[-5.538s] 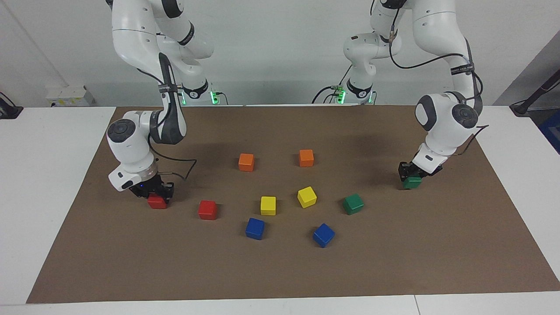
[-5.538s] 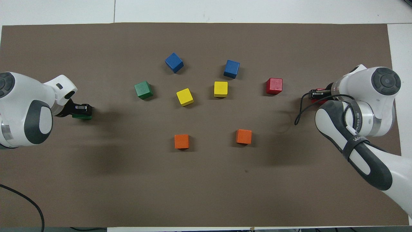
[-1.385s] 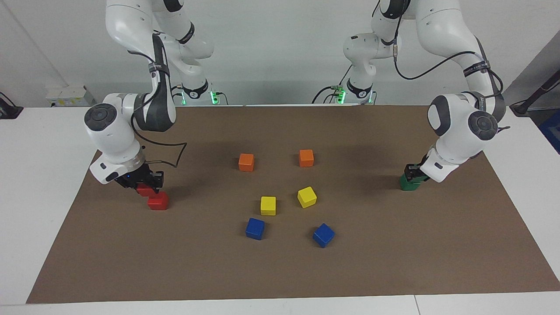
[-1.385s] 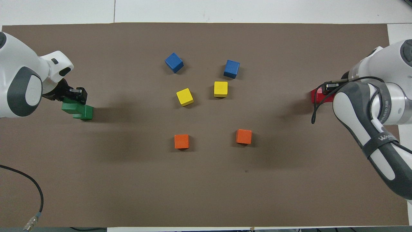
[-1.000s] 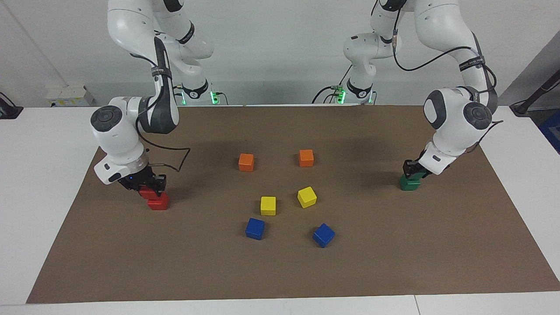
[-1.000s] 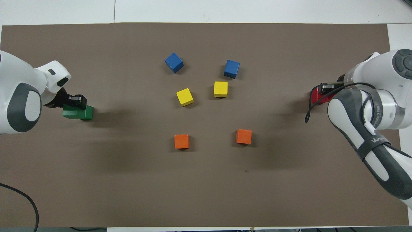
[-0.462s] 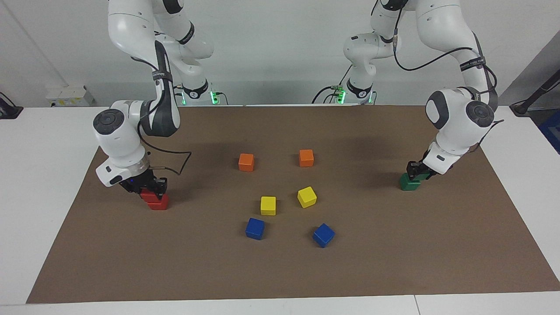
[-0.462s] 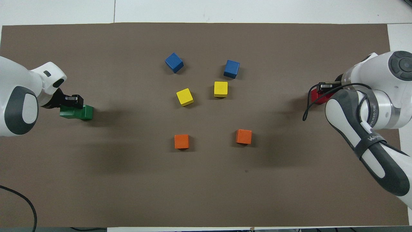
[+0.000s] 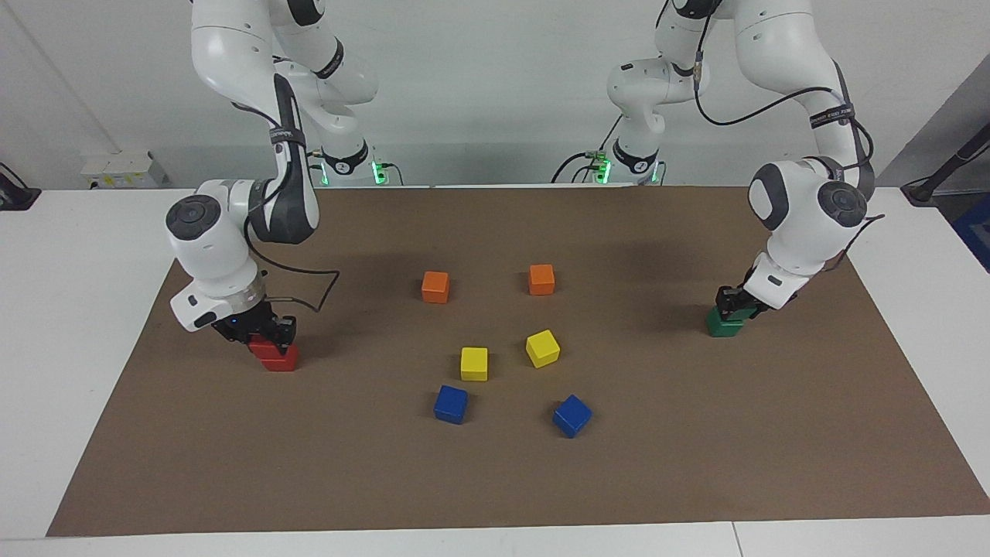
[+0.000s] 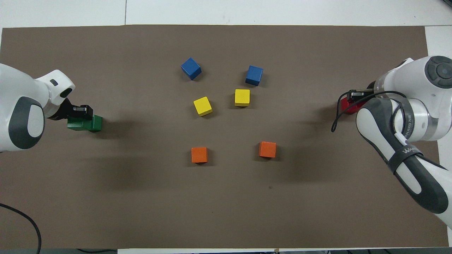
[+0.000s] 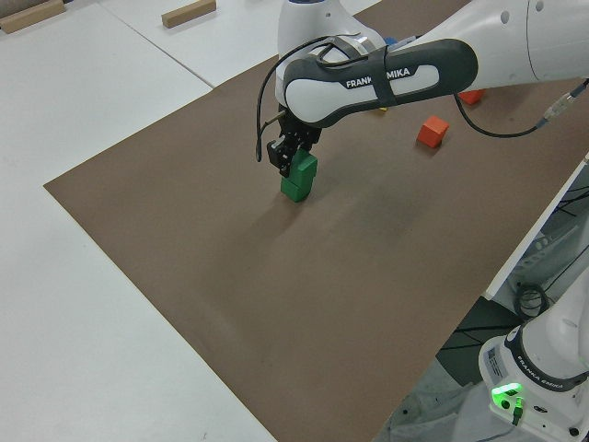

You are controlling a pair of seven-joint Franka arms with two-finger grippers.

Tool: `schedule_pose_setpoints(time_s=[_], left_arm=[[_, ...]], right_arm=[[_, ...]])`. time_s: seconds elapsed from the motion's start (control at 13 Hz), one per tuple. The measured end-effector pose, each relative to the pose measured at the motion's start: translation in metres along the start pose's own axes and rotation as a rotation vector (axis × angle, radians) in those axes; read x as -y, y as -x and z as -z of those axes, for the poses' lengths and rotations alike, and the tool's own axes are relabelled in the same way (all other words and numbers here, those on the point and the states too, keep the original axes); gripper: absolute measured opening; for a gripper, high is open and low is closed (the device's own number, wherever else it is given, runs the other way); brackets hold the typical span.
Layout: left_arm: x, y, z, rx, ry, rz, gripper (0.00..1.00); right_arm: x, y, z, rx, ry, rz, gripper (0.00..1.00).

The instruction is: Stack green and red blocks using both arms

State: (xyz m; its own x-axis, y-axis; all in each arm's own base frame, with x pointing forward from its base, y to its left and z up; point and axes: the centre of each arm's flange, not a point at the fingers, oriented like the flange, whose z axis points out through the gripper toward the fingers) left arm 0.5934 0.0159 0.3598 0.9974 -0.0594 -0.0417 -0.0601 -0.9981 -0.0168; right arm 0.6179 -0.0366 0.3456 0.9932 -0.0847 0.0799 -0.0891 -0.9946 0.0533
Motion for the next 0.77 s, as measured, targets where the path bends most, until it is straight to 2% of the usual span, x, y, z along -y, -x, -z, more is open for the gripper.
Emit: schedule_pose_setpoints(time_s=[0.69, 0.77], left_arm=[[-0.0008, 0.0008, -0.0045, -0.015, 0.018, 0.013, 0.55], [-0.0008, 0.0007, -0.0045, -0.016, 0.018, 0.013, 0.55]], right_arm=[[0.0003, -0.0001, -0.0001, 0.001, -0.018, -0.035, 0.55], [0.0004, -0.0002, 0.0000, 0.000, -0.019, -0.036, 0.64]])
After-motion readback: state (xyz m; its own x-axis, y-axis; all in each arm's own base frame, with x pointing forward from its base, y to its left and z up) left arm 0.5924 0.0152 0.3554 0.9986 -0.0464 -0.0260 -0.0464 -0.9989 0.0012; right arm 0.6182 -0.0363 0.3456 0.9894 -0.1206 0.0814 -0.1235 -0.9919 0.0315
